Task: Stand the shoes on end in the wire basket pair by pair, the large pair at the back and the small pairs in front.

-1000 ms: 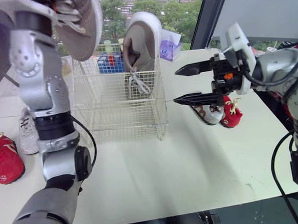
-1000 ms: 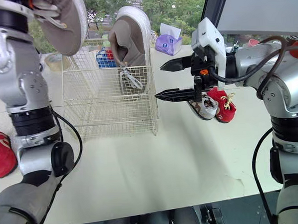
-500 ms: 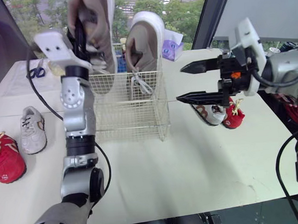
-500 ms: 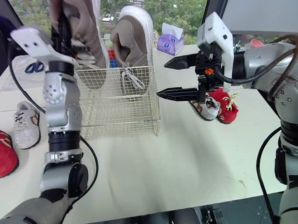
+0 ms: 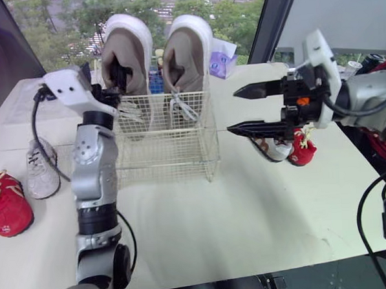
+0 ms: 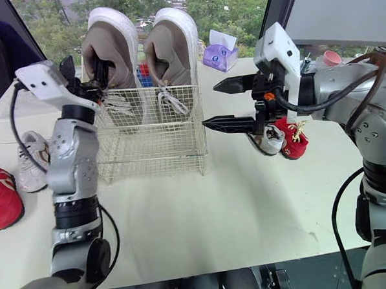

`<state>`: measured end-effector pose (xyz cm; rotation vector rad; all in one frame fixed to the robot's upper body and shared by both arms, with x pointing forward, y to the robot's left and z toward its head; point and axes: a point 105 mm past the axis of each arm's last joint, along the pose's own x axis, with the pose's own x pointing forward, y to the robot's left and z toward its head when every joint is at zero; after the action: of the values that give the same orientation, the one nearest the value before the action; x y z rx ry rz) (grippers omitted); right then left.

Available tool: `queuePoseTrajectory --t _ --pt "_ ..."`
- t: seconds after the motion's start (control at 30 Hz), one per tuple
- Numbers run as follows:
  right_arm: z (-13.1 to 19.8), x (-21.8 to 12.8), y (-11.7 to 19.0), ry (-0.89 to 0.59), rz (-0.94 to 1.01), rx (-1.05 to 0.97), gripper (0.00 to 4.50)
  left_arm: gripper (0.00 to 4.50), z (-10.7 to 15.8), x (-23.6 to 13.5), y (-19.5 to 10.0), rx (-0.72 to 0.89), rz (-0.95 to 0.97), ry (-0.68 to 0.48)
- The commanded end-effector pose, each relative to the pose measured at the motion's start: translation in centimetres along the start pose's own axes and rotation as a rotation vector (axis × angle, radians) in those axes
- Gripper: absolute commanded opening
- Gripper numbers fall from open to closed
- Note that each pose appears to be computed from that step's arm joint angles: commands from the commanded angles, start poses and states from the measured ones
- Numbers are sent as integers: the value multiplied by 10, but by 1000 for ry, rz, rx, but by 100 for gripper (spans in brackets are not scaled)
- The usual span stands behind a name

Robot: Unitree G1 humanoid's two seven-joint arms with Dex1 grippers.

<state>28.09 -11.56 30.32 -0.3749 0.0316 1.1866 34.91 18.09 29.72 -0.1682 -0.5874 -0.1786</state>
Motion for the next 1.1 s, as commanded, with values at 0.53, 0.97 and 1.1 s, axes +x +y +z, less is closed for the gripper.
queuePoseTrajectory --t 0.53,0.97,1.1 --pt "-107 -56 -71 -15 -688 77 450 436 1 -121 -42 -286 -637 638" --pt "-183 -67 -78 -12 -866 213 450 436 -24 -144 -89 -398 -786 716" --pt "-201 -63 -80 32 -842 221 450 436 -27 -147 -92 -394 -803 730"
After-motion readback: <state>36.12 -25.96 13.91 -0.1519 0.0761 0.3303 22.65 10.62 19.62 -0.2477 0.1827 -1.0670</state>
